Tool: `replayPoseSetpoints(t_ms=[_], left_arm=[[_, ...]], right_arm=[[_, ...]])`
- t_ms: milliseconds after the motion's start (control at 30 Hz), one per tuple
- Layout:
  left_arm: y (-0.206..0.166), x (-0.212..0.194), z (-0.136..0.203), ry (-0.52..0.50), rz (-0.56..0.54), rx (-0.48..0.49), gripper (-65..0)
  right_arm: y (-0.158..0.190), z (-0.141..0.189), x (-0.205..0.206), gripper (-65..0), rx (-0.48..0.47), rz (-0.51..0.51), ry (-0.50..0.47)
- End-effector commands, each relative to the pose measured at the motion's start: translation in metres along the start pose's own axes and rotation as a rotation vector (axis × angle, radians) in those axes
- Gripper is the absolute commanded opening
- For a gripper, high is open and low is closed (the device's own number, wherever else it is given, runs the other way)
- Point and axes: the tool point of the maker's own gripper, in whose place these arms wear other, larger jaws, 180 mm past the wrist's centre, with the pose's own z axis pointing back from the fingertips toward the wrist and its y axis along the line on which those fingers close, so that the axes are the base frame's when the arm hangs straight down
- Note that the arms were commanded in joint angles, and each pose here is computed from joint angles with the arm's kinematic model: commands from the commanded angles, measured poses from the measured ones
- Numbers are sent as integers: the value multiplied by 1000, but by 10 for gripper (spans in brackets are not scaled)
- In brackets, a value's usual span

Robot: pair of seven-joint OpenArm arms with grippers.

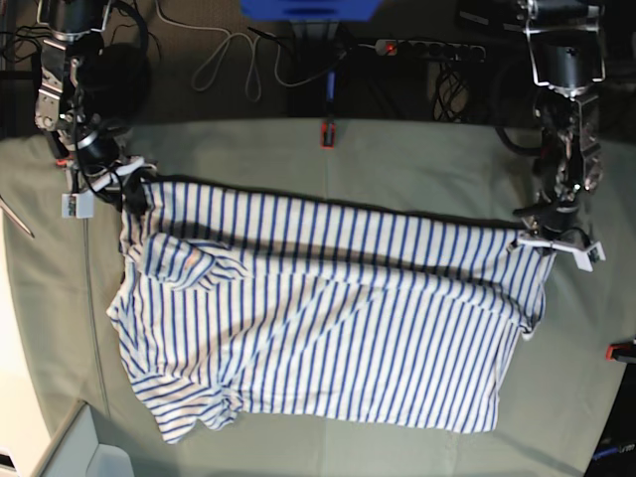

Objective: Layout the t-shirt on the table in an organized manner, then fold the t-shirt properly
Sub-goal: 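Lift the shirt edge with both grippers and shake it flat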

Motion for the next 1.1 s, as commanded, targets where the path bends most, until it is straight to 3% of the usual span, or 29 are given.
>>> replayPoseSetpoints(t_ms=[0,133,300,400,767,867,1067], left_arm=[[5,22,2,-58,-17,7,-648],[21,24,5,-61,-23,34,-648],[32,51,20,-143,17,49,-648],[19,77,30,-214,9,15,-648],[-36,168,69,-458,-23,-115,-648],[-36,166,72,-457,-30,-117,-648],[-6,108,73,-335,-64,-64,-648]], right_arm=[[-1,3,-9,-635,5,23,45],[-2,12,-5,-650,4,50,34],[2,36,38,-650,5,161,-64],[13,42,69,-650,16,223,-126],[12,45,174,-650,-31,391,-172],[9,51,168,-650,-55,380,-151],[9,67,106,-650,-46,301,-90]])
